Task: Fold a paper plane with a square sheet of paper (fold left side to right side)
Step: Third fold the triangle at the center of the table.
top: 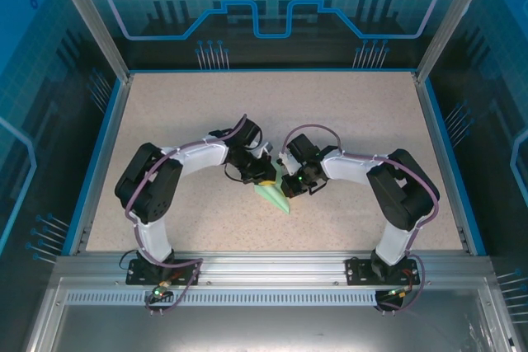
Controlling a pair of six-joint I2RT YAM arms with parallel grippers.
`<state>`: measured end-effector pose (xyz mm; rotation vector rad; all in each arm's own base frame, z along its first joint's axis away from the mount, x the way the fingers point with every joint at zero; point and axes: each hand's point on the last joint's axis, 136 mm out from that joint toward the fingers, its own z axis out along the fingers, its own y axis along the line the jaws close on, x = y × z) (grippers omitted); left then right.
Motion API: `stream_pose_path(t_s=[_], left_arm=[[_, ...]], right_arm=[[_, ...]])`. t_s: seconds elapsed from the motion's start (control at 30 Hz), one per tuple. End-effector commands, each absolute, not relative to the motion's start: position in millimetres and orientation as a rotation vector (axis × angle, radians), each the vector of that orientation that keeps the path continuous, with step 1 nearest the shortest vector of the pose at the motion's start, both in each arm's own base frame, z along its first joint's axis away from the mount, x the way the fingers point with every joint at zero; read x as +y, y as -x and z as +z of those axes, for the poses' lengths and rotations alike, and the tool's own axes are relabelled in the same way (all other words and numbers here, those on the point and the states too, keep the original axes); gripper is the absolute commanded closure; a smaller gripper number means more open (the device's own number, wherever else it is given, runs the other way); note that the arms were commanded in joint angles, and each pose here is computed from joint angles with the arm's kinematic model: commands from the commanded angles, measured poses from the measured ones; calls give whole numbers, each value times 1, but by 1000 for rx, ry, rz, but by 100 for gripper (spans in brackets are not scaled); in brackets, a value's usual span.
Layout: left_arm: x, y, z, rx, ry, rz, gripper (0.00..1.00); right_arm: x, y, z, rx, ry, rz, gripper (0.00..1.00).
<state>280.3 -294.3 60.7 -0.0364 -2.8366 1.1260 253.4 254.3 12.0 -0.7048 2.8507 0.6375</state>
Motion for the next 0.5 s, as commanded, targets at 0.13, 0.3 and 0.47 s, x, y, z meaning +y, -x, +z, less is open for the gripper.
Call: stream_pose_path(t_s=[0.13, 0.3, 0.47], left_arm=[[-290, -270, 31, -2824, -13, 1009, 91], [-281, -262, 19, -2828, -41, 942, 91], [-275, -257, 11, -2831, -54, 902, 91]], right_arm=[[240, -237, -9, 2963, 720, 552, 100], [240, -237, -9, 2962, 727, 546, 100], [240, -237, -10, 2967, 731, 542, 100]])
